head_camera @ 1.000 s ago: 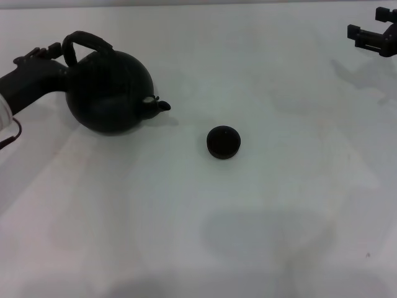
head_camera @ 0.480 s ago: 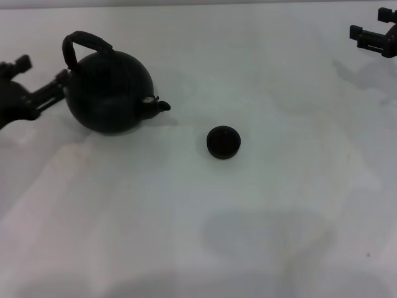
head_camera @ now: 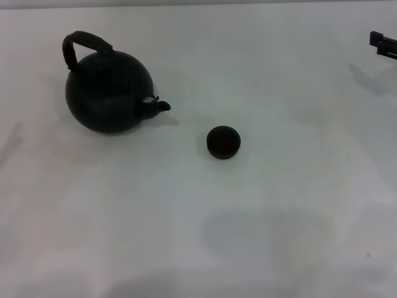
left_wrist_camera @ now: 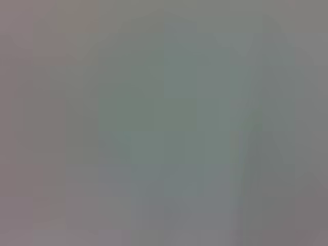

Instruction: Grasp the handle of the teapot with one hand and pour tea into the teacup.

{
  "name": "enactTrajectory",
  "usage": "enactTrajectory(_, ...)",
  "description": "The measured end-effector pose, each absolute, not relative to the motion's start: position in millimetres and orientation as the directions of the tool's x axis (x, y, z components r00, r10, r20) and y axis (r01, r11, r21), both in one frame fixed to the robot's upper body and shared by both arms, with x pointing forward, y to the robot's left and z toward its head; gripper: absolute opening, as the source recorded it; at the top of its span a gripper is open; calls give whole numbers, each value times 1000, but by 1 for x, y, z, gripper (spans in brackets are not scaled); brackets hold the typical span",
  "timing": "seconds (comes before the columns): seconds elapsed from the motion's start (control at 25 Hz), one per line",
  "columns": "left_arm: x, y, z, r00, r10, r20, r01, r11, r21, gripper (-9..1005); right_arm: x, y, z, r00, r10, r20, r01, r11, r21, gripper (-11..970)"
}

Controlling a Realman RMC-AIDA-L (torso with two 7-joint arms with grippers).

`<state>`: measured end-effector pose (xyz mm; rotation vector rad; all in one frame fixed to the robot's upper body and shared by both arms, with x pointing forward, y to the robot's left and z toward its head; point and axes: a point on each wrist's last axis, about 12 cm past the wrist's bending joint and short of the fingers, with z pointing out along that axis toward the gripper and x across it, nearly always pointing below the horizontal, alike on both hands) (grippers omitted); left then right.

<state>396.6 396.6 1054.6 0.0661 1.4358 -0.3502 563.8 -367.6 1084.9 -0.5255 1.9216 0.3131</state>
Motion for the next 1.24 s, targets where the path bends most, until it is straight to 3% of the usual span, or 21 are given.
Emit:
enactTrajectory(0.2,389,418,1044,117,-212,-970,96,975,-201,851,543,-376,1085,-260,-104,-960,-474,880,33,784)
enactTrajectory(0.4,393,426,1039,107,-211,-972,18,978,-210,850,522,-382,1072,-159,4,-987,-438,896,74,784)
enactTrajectory(0.6,405,428,1036,73,-171,-983,-1,985,-171,849,491,-379,1046,-37,89,-995,-348,932,96,784)
enactTrajectory(0.8,415,428,1035,53,-160,-986,-12,987,-161,848,470,-365,1025,-1,67,-998,-308,949,64,784)
enactTrajectory(1.24,420,420,1035,54,-135,-989,18,991,-134,847,465,-368,1021,22,14,-1000,-251,968,8,784)
